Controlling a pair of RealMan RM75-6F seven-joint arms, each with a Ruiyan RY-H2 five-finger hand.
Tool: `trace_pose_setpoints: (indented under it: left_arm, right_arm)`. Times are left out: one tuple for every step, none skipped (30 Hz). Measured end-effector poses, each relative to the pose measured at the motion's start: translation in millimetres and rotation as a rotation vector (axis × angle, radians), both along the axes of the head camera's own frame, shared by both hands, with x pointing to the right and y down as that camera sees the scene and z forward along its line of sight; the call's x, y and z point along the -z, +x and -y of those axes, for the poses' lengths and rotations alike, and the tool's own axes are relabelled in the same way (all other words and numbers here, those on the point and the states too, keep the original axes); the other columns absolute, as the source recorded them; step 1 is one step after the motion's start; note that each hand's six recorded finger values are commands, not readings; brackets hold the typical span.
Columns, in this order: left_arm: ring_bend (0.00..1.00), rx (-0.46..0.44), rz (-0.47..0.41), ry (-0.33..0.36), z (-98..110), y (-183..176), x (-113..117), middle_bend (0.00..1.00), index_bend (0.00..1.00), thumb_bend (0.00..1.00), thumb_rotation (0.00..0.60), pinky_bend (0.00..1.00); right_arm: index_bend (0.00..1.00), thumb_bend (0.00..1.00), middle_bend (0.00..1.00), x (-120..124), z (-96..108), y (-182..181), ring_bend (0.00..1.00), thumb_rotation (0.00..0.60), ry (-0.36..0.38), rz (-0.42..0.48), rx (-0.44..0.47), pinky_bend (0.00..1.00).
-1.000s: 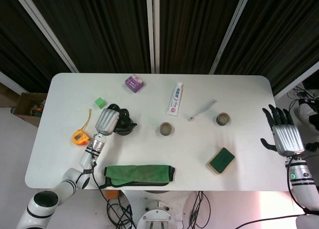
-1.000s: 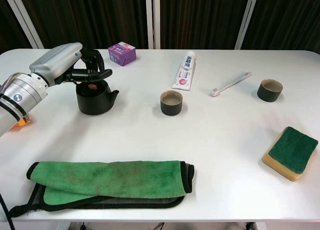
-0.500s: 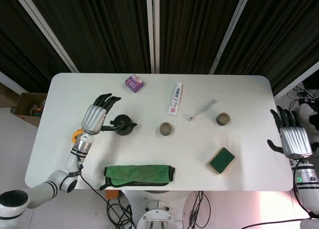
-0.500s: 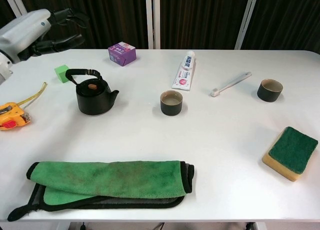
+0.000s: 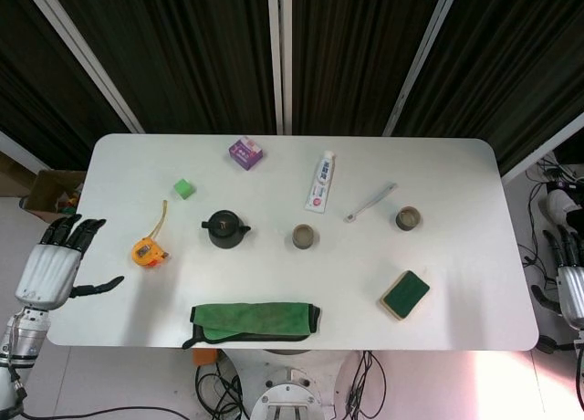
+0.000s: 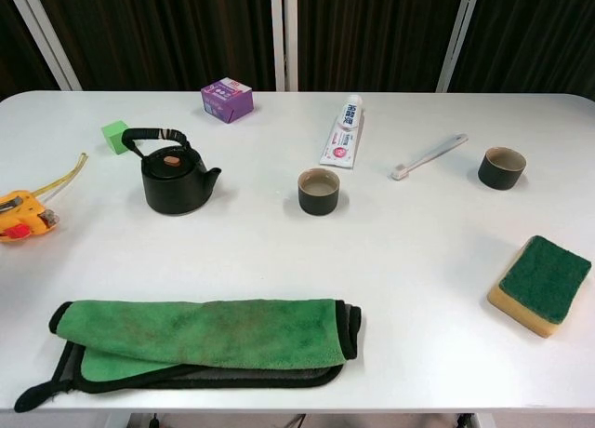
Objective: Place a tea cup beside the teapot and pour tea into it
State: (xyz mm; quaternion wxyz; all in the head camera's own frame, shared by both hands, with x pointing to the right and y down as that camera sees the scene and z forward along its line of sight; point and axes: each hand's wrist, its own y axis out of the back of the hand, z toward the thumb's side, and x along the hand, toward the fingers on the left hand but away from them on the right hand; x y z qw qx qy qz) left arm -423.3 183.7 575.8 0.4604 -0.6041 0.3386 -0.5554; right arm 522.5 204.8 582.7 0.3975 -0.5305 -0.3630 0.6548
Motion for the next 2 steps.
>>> trace_pose_setpoints:
  left_arm:
    - [0.12,0.016,-0.008,-0.005,-7.7,-6.6,1.7,0.19,0.14,0.06,0.205,0.18]
    - [0.12,0.031,-0.014,-0.011,-15.0,-12.4,3.0,0.19,0.14,0.07,0.205,0.18]
  right_arm:
    - [0.00,0.19,0.00,0.9,-3.8,1.7,0.00,0.600,0.003,-0.001,-0.004,0.00]
    - [0.00,0.19,0.00,2.0,-6.4,2.7,0.00,0.600,0.006,0.000,-0.005,0.00]
